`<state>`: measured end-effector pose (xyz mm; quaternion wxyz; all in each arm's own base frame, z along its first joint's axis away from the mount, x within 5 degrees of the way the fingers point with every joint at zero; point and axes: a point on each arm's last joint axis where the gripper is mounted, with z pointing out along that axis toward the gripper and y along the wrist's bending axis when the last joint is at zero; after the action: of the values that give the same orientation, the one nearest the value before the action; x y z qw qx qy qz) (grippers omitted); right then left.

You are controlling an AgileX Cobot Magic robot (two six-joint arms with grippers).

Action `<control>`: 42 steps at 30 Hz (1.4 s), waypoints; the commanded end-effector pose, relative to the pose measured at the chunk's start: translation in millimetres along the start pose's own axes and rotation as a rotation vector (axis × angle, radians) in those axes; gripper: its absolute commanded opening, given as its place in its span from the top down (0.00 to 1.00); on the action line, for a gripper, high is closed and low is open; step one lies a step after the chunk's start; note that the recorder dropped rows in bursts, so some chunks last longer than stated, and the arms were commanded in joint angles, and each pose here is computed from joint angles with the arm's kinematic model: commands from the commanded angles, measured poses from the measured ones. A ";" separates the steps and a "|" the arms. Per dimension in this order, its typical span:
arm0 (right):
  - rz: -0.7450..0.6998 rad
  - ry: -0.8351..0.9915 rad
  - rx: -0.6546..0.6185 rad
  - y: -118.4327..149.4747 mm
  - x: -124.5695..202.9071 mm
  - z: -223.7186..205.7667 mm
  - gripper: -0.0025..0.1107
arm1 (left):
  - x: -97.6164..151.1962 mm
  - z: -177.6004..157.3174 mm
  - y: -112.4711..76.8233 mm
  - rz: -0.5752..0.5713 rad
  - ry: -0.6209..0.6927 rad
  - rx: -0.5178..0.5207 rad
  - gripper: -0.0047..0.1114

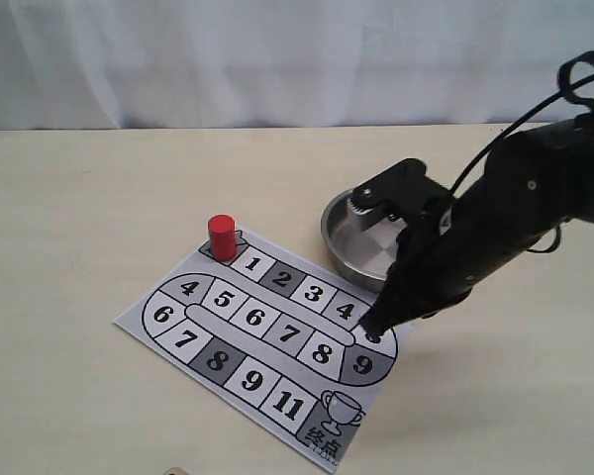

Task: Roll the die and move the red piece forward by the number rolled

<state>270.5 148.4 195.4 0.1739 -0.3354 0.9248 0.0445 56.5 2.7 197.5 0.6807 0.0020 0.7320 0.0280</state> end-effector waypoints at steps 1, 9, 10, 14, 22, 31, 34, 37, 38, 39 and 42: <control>-0.105 -0.006 -0.040 32.3 -3.9 -1.9 0.94 | -2.7 -0.4 0.0 -0.003 -0.017 0.001 0.96; -0.232 -0.037 -0.147 93.6 -6.1 -3.9 0.94 | -2.7 -0.4 0.0 -0.003 -0.017 0.001 0.96; -0.253 -0.039 -0.155 100.4 -5.5 -4.4 0.94 | -2.7 -0.4 0.0 -0.003 -0.017 0.001 0.96; -0.323 -0.048 -0.182 123.7 -2.6 -6.7 0.94 | -2.7 -0.4 0.0 -0.003 -0.017 0.001 0.96; -0.433 -0.079 -0.223 162.1 3.0 -4.3 0.94 | -2.7 -0.4 0.0 -0.003 -0.017 0.001 0.96; -0.414 0.011 -0.256 173.3 9.5 36.0 0.94 | -2.7 -0.4 0.0 -0.003 -0.017 0.001 0.96; -0.418 0.037 -0.295 177.5 12.8 45.1 0.94 | -2.7 -0.4 0.0 -0.003 -0.017 0.001 0.96; -0.424 0.048 -0.321 180.6 14.7 53.1 0.94 | -2.7 -0.4 0.0 -0.003 -0.017 0.001 0.96; -0.422 0.048 -0.319 180.9 14.9 56.2 0.94 | -2.7 -0.4 0.0 -0.003 -0.017 0.001 0.96; -0.421 0.051 -0.317 180.9 15.2 58.3 0.94 | -2.7 -0.4 0.0 -0.003 -0.017 0.001 0.96; -0.419 0.048 -0.312 181.0 15.1 62.0 0.94 | -2.7 -0.4 0.0 -0.003 -0.017 0.001 0.96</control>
<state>162.1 289.2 127.8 0.0957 -0.5408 0.8240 0.1397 56.5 2.7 197.5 0.6807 0.0020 0.7320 0.0280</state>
